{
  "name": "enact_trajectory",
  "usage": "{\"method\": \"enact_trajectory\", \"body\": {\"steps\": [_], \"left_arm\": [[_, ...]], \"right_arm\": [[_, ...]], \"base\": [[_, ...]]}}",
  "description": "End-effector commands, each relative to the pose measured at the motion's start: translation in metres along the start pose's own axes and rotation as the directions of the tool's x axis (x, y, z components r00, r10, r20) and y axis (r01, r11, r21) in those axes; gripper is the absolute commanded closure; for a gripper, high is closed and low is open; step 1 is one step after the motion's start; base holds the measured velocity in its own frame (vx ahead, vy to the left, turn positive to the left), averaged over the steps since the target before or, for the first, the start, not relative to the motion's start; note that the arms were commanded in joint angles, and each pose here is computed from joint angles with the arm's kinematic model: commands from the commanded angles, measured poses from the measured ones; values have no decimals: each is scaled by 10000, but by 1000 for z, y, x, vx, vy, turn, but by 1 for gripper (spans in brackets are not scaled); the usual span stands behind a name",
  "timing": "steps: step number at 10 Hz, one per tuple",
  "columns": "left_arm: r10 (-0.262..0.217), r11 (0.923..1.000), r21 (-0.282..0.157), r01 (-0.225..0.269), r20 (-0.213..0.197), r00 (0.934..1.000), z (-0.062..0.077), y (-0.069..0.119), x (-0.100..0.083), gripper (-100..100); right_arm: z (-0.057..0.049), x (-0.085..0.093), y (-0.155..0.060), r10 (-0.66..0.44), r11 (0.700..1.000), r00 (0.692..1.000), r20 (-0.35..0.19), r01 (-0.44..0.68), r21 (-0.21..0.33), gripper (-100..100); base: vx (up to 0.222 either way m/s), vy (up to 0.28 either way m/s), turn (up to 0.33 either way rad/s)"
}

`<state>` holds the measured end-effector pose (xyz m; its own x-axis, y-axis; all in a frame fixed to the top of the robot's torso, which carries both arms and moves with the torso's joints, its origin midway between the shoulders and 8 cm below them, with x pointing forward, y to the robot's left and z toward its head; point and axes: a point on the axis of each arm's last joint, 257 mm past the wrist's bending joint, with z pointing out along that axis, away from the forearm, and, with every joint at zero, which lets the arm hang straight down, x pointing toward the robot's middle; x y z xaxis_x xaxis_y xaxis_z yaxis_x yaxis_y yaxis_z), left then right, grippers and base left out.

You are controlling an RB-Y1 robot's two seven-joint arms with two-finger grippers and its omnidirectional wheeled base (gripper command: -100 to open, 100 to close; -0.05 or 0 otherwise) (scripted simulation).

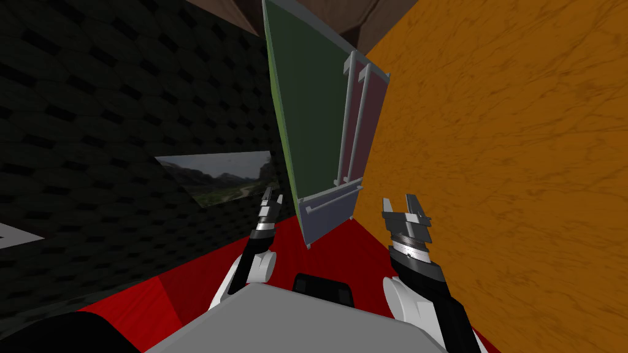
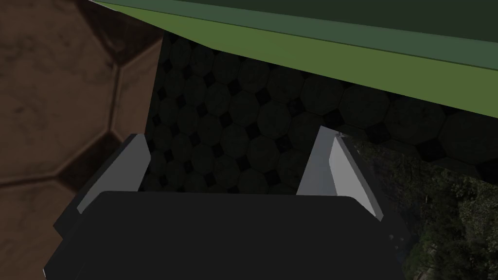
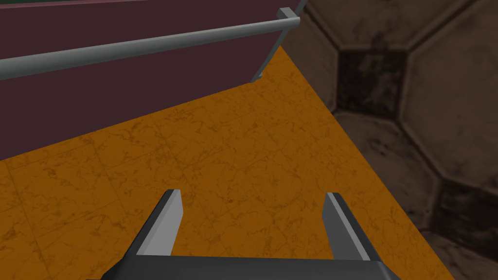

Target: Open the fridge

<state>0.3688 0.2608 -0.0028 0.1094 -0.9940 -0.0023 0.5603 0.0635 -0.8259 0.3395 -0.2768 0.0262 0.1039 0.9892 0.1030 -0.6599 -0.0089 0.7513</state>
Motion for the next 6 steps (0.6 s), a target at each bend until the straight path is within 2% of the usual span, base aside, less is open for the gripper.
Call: {"method": "enact_trajectory", "body": {"steps": [1, 6], "left_arm": [[0, 10000, 0, 0, 0, 10000, 0, 0, 0, 0], [0, 10000, 4, 0, 0, 10000, 0, 0, 0, 0]], "right_arm": [[0, 0, 0, 0, 10000, 10000, 0, 0, 0, 0], [0, 0, 0, 0, 10000, 10000, 0, 0, -3, 0]], "base": [[0, 0, 0], [0, 0, 0]]}}
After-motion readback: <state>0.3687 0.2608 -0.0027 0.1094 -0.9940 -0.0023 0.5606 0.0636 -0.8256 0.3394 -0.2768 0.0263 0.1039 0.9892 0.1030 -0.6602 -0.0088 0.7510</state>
